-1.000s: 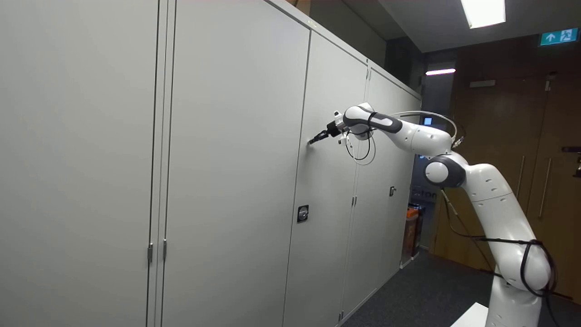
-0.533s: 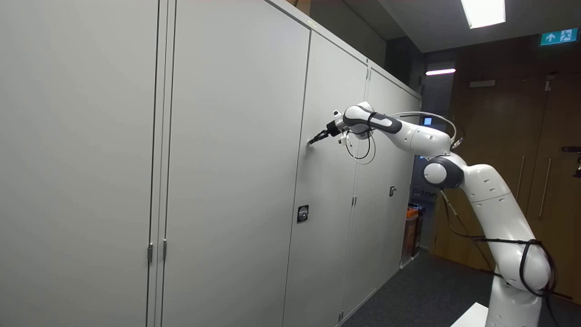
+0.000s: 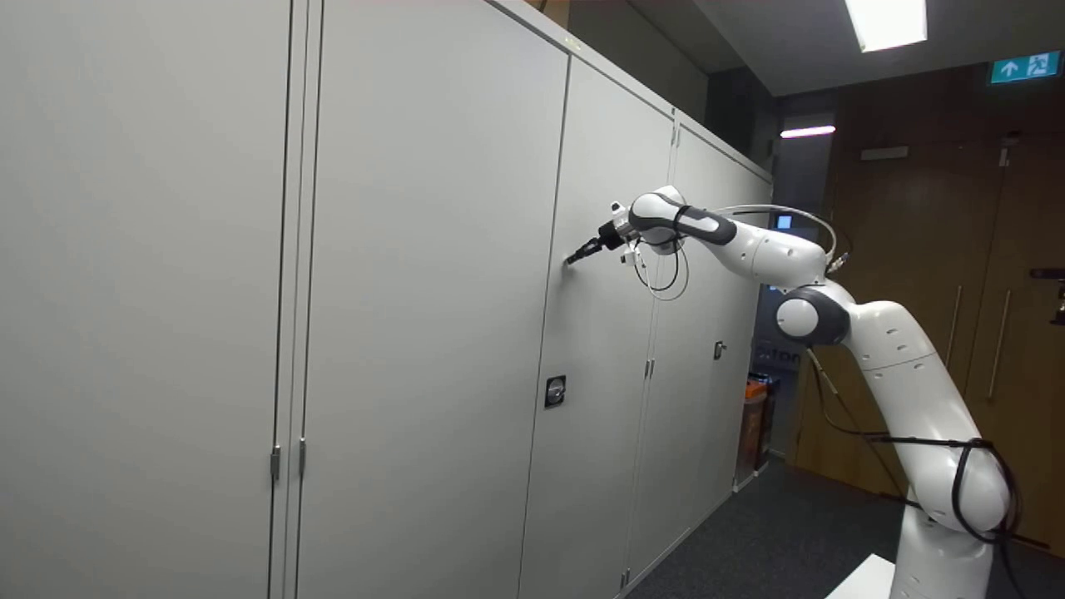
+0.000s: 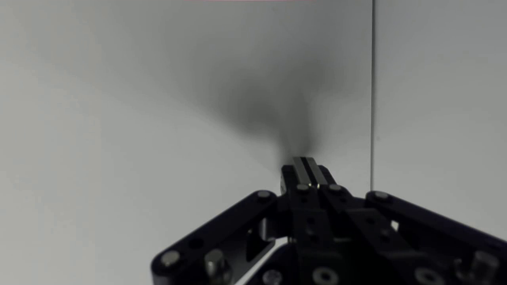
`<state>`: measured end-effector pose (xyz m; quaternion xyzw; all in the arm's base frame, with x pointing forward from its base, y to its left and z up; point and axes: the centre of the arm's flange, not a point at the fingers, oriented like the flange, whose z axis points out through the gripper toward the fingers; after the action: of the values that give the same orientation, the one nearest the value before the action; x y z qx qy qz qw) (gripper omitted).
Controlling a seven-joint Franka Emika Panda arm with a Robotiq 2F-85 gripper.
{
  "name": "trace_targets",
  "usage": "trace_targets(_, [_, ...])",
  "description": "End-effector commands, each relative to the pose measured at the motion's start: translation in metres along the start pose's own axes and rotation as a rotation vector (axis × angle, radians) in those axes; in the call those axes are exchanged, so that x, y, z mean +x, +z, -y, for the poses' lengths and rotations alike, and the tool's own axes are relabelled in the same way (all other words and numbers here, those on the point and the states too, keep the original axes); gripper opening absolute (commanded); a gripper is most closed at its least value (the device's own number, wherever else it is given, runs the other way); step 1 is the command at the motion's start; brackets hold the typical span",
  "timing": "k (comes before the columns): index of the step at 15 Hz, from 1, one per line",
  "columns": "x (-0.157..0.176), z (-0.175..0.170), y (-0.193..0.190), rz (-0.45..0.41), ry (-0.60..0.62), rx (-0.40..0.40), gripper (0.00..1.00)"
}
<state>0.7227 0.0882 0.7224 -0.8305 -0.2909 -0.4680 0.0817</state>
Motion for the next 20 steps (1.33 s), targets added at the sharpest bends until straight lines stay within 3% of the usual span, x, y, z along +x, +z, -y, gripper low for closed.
trace_targets(1, [0.012,-0.003,-0.006,-0.038,-0.028,-0.037,0.0])
trace_targets(12, [0.016,0.007,-0.053,-0.044,-0.032,-0.053,0.0])
trace_targets(20, [0.015,0.02,-0.092,0.009,-0.038,0.007,0.0])
